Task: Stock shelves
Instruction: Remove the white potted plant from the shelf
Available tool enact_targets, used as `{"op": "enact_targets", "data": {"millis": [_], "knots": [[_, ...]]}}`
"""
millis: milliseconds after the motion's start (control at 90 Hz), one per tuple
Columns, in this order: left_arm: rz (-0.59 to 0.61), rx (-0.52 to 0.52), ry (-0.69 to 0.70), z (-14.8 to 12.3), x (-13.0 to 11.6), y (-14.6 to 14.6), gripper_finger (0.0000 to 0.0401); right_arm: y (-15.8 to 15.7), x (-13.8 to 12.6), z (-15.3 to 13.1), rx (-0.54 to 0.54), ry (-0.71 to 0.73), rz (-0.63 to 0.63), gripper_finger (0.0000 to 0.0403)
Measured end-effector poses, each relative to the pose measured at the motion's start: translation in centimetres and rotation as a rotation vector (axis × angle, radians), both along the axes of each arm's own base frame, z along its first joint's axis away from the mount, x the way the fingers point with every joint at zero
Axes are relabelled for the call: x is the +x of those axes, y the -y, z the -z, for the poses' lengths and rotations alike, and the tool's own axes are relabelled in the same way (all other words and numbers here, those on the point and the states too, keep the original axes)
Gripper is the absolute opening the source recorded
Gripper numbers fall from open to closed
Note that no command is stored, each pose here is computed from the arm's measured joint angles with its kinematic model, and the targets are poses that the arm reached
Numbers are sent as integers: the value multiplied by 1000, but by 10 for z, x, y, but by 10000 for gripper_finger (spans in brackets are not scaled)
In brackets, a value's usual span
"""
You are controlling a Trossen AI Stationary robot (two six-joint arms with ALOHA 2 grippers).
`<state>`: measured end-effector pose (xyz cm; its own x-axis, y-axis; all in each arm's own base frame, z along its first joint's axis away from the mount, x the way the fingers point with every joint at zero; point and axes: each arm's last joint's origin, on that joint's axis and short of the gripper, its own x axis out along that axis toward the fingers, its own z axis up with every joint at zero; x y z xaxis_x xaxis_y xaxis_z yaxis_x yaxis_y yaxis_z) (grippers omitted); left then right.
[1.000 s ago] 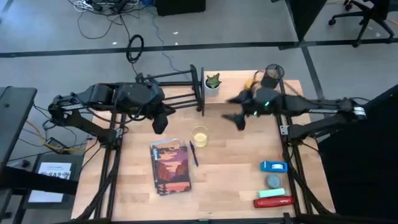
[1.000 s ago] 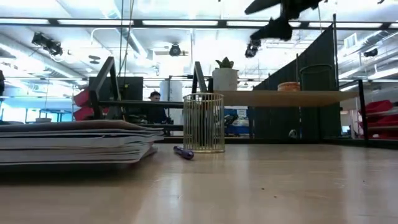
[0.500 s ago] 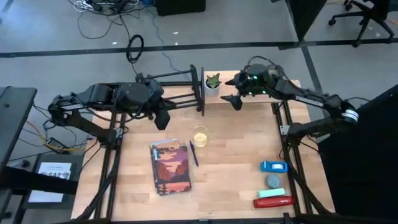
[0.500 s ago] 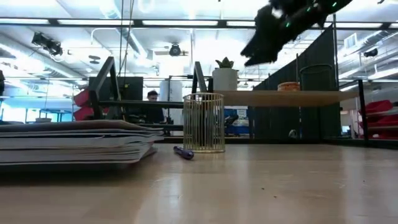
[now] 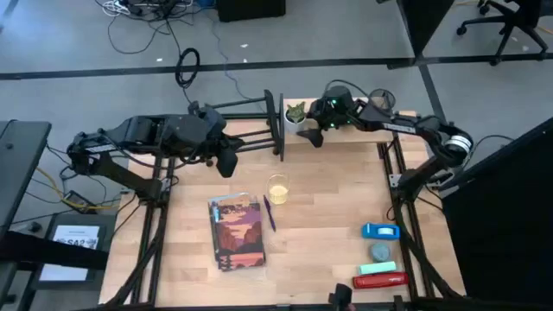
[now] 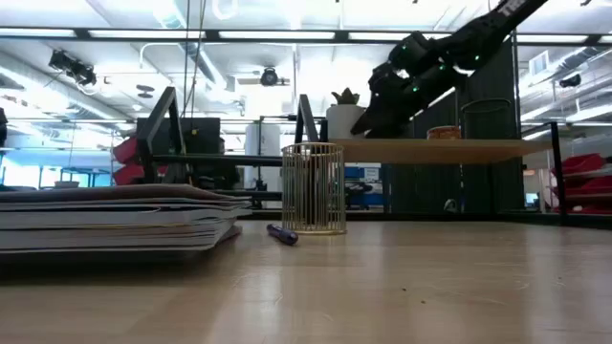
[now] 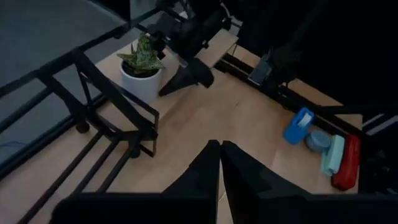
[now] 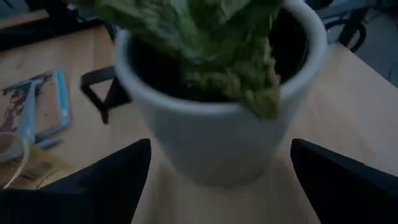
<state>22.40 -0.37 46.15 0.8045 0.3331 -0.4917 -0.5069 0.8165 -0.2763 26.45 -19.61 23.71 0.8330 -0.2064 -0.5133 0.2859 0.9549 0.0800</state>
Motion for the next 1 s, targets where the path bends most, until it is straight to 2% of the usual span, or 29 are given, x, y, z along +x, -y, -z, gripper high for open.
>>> {"op": "enact_targets", "data": {"millis": [211, 467, 733, 1000], "knots": [[-11, -19, 7, 0, 0, 0, 0, 5, 9, 9, -22, 26, -6, 354], [-12, -22, 8, 0, 0, 0, 0, 5, 15, 2, -75, 102, -24, 354], [-12, -23, 8, 0, 0, 0, 0, 3, 16, 0, -43, 142, -118, 353], [-17, -35, 13, 0, 0, 0, 0, 0, 17, -2, -42, 148, -105, 313]]}}
